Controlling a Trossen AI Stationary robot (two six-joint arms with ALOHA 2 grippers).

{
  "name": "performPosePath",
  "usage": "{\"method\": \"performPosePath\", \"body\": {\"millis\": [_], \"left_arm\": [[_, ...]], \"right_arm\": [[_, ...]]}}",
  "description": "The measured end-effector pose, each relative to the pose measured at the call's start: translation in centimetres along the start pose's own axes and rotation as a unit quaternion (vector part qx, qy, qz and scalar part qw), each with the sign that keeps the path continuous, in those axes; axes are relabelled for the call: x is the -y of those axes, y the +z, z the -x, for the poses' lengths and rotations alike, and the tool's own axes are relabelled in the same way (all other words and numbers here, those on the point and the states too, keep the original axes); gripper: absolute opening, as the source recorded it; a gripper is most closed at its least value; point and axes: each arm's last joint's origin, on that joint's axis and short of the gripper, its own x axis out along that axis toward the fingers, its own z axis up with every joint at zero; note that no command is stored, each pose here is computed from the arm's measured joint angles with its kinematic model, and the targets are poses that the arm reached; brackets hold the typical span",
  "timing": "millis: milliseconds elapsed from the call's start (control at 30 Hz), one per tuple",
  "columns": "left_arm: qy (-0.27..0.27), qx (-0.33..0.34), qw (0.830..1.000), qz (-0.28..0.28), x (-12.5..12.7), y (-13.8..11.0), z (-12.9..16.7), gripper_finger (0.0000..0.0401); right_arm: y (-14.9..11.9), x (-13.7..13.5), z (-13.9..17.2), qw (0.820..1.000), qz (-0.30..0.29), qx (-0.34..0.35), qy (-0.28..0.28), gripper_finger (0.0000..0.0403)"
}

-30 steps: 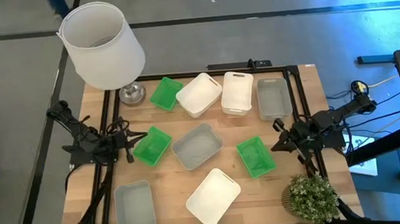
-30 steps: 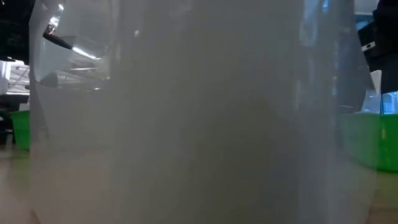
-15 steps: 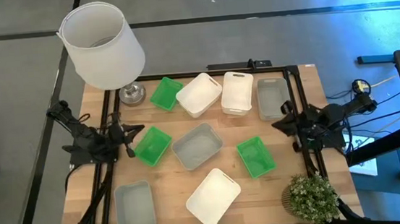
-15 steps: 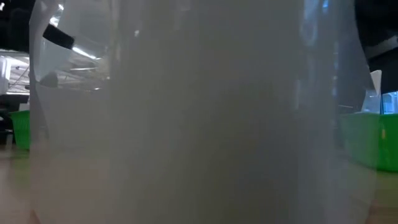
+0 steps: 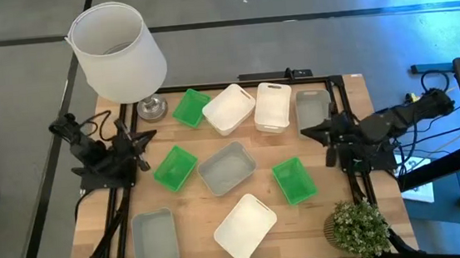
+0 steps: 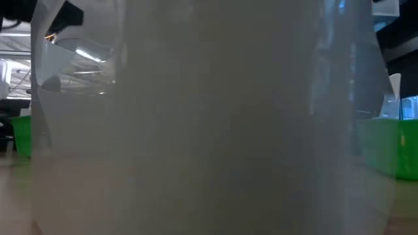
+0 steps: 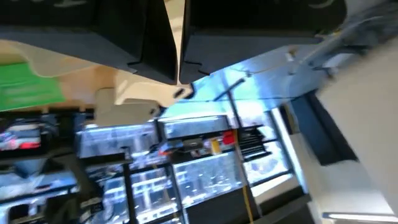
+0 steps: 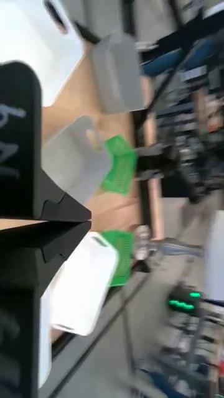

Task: Stack baskets by color
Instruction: Stack the top right white bin on the top left white bin

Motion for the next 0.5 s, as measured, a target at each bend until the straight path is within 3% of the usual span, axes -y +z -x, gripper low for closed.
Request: {"method": "performPosePath", "body": {"millis": [167,367,500], "left_arm": [[0.023,-0.023,0.998,-0.050,0.0,3.3,-0.6,0.0011],[0.109,-0.086,0.990,-0.031,0.6,6.8,-1.5,0.0011],[0.115,-0.089,0.989,-0.025,1.1,9.1,-2.0,0.0011]], "right_arm": [[2.8,-0.8,-1.9,0.994,-0.045,-0.091,-0.052,0.0000],[5.3,-0.5,-4.4,0.968,-0.113,-0.214,-0.061,0.0000],[6.4,0.4,-6.3,0.944,-0.160,-0.278,-0.079,0.0001]]}}
